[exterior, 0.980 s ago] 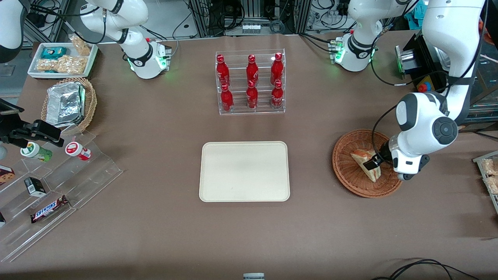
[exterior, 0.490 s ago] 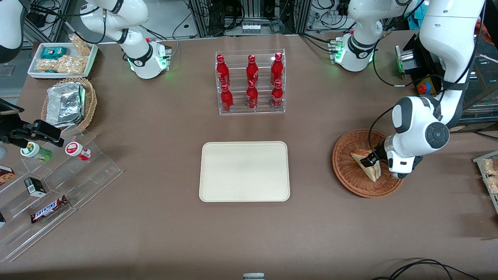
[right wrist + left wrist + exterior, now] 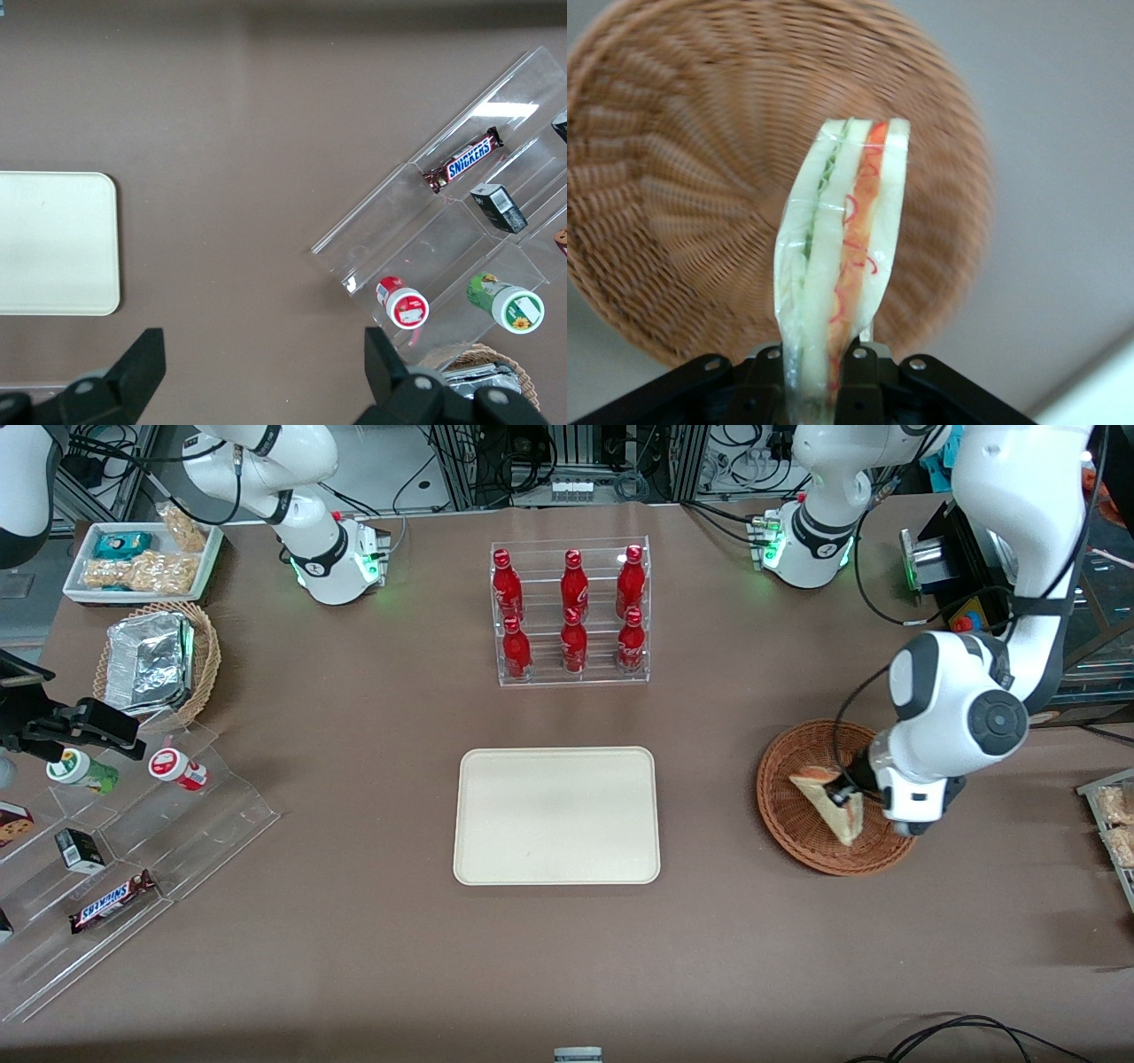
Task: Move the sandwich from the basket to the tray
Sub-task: 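Lift the sandwich and carry it over the cream tray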
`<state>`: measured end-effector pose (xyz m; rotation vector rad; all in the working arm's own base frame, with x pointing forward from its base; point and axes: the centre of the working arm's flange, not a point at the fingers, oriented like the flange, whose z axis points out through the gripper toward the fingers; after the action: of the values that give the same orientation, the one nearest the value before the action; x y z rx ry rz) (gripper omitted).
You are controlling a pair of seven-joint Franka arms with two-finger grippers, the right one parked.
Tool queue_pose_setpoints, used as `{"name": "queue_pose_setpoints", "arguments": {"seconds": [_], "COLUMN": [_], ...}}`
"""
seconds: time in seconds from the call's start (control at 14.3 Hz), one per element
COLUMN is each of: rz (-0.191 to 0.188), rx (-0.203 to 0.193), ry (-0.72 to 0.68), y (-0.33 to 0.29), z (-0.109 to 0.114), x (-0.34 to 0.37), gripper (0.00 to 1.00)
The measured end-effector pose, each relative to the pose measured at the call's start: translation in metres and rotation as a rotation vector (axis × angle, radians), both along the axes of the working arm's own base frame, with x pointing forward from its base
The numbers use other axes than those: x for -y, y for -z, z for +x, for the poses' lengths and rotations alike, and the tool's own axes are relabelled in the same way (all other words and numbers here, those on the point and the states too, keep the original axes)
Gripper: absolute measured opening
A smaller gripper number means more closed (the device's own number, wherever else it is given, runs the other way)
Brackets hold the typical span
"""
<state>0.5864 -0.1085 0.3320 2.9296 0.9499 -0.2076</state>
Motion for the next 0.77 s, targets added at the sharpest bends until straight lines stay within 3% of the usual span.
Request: {"name": "queue_pose_setpoints", "arguments": {"seconds": [0.14, 0.28, 0.56, 0.77], "rz": [-0.014, -0.032, -0.027, -0.055], "rx": [0.015, 0.034, 0.024, 0.046], "ry": [0.144, 0.286, 0.509, 0.585], "y": [-0.039, -0.054, -0.011, 0.039], "z": [0.0, -0.015, -0.046, -0.057], "x": [0.073, 0.159, 0.286, 0.358], "gripper": [0.18, 0.15, 0.14, 0.14]}}
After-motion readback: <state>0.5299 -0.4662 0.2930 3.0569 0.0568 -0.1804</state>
